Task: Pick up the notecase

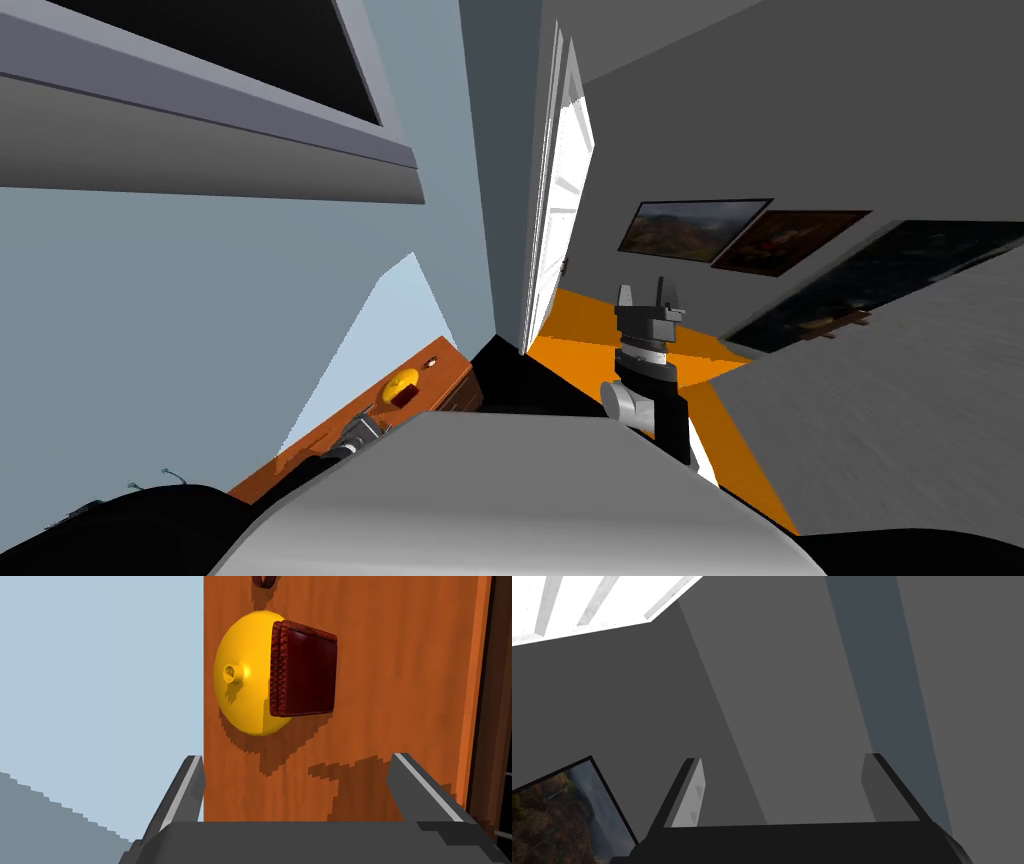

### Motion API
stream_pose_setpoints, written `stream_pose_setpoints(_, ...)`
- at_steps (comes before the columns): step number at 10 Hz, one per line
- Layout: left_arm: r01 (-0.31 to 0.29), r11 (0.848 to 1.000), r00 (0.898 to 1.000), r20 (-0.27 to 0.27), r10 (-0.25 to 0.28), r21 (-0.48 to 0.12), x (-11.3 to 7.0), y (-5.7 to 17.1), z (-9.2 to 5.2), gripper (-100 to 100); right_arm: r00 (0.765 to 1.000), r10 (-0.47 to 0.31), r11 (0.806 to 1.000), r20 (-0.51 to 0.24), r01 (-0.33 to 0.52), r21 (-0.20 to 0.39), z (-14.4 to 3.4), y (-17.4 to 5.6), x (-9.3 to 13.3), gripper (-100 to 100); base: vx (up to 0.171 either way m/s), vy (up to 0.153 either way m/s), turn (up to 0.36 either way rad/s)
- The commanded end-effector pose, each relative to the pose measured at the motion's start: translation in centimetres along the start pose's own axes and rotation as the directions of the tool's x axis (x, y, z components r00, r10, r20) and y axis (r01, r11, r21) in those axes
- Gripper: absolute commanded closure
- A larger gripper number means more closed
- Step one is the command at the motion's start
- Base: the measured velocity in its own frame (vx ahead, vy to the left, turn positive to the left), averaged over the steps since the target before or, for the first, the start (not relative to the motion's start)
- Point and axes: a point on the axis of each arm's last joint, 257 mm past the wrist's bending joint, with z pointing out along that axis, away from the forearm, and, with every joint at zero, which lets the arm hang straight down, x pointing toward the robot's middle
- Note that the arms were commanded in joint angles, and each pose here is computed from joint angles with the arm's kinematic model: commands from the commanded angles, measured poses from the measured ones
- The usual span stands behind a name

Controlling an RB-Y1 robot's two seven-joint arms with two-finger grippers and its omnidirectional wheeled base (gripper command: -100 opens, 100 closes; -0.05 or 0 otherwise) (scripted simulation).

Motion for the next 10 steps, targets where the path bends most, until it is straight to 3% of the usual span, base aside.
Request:
stream_pose_setpoints(1,0.051,0.996,0.996,0.08,-0.045,-0.073,-3.9,1.9,-0.7,-100,1.0,0.0,1.0,0.0,0.0,0.0,0.0,0.0,0.0,0,0.041,0.011,-0.393)
stream_pose_setpoints(2,0.097,0.989,0.987,0.137,-0.082,-0.11,-6.6,3.0,-1.4,-100,1.0,0.0,1.0,0.0,0.0,0.0,0.0,0.0,0.0,0,0.053,0.022,-0.39)
stream_pose_setpoints(3,0.116,0.986,0.985,0.14,-0.098,-0.12,-6.6,3.3,-1.4,-100,1.0,0.0,1.0,0.0,0.0,0.0,0.0,0.0,0.0,0,0.033,0.024,-0.177)
stream_pose_setpoints(4,0.161,0.975,0.972,0.195,-0.129,-0.154,-9.0,4.4,-2.3,-100,1.0,0.0,1.0,0.0,0.0,0.0,0.0,0.0,0.0,0,0.028,0.011,-0.312)
stream_pose_setpoints(5,0.165,0.974,0.972,0.195,-0.134,-0.154,-8.9,4.4,-2.3,-100,1.0,0.0,1.0,0.0,0.0,0.0,0.0,0.0,0.0,0,0.021,0.013,-0.129)
stream_pose_setpoints(6,0.202,0.962,0.956,0.249,-0.153,-0.184,-11.2,5.4,-3.2,-100,1.0,0.0,1.0,0.0,0.0,0.0,0.0,0.0,0.0,0,0.022,0.004,-0.204)
stream_pose_setpoints(7,0.215,0.959,0.954,0.247,-0.167,-0.183,-11.0,5.4,-3.2,-100,1.0,0.0,1.0,0.0,0.0,0.0,0.0,0.0,0.0,0,0.022,0.014,-0.13)
stream_pose_setpoints(9,0.3,0.928,0.914,0.345,-0.212,-0.223,-14.8,7.1,-5.2,-100,1.0,0.0,1.0,0.0,0.0,0.0,0.0,0.0,0.0,0,0.033,0.022,-0.301)
stream_pose_setpoints(10,0.315,0.922,0.911,0.346,-0.226,-0.226,-14.7,7.3,-5.2,-100,1.0,0.0,1.0,0.0,0.0,0.0,0.0,0.0,0.0,0,0.034,0.033,-0.108)
